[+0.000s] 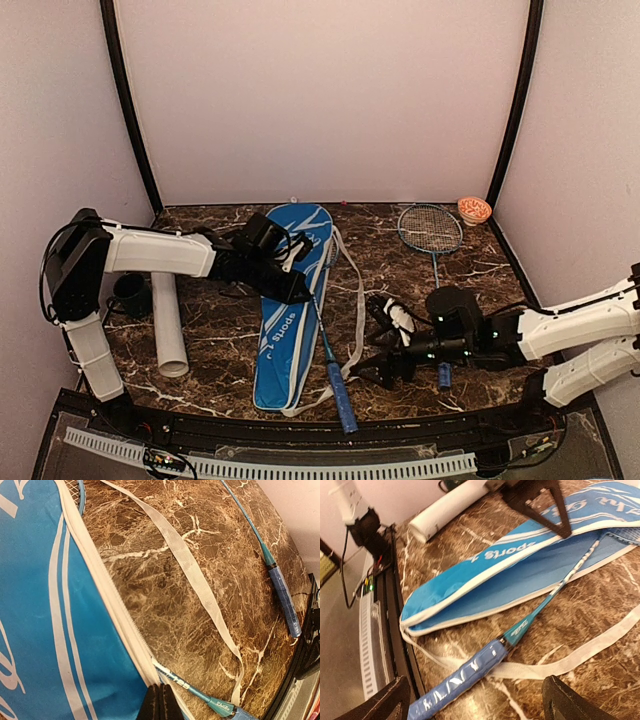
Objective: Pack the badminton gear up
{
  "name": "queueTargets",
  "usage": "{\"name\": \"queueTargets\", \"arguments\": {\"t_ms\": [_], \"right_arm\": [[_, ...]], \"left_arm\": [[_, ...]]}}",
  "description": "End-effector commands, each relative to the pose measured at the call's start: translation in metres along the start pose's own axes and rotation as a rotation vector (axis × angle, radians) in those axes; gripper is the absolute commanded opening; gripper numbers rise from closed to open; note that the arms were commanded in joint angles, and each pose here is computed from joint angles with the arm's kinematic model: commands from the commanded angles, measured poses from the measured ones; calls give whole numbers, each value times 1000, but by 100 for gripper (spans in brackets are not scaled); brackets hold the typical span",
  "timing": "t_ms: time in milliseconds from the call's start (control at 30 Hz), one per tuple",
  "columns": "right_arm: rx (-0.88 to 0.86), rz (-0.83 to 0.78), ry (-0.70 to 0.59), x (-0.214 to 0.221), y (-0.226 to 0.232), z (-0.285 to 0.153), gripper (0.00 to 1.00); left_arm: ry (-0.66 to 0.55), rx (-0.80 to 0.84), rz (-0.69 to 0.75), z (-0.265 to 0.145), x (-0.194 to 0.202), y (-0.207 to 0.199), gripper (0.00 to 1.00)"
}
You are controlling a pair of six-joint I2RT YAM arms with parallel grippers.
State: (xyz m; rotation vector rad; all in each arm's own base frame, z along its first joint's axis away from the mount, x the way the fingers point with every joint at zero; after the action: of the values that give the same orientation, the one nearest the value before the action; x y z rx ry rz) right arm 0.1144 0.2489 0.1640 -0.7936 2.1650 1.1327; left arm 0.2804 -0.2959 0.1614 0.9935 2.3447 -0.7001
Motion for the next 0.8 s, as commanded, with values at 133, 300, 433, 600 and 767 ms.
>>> {"name": "queueTargets", "arguments": {"t_ms": [133, 300, 433, 600, 767], "right_arm": [[16, -337, 190, 49, 31, 13, 94], [45, -407, 256, 69, 41, 23, 97], [29, -432, 268, 74, 45, 28, 98], [50, -450, 305, 85, 41, 32, 94], [75, -464, 316, 89, 37, 40, 79]], "left_arm": [[-6, 24, 25, 0, -3, -1, 0], [0, 7, 20, 0, -7, 6, 0], [-3, 21, 20, 1, -10, 5, 0], [-7, 26, 19, 0, -11, 5, 0], [-10, 32, 19, -1, -11, 4, 0]]}}
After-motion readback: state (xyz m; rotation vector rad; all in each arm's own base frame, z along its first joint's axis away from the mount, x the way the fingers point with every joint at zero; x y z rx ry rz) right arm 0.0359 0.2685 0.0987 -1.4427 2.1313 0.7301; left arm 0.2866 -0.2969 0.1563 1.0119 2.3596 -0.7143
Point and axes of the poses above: each gripper's point midway between its finger pads, its own z axis out along the fingers, its own y axis along the line the jaws close on, x = y × z, the point moved 10 cm from there along -z, back along the fingers, and after that the axes turned 15 degrees about z, right-handed, at the moved point
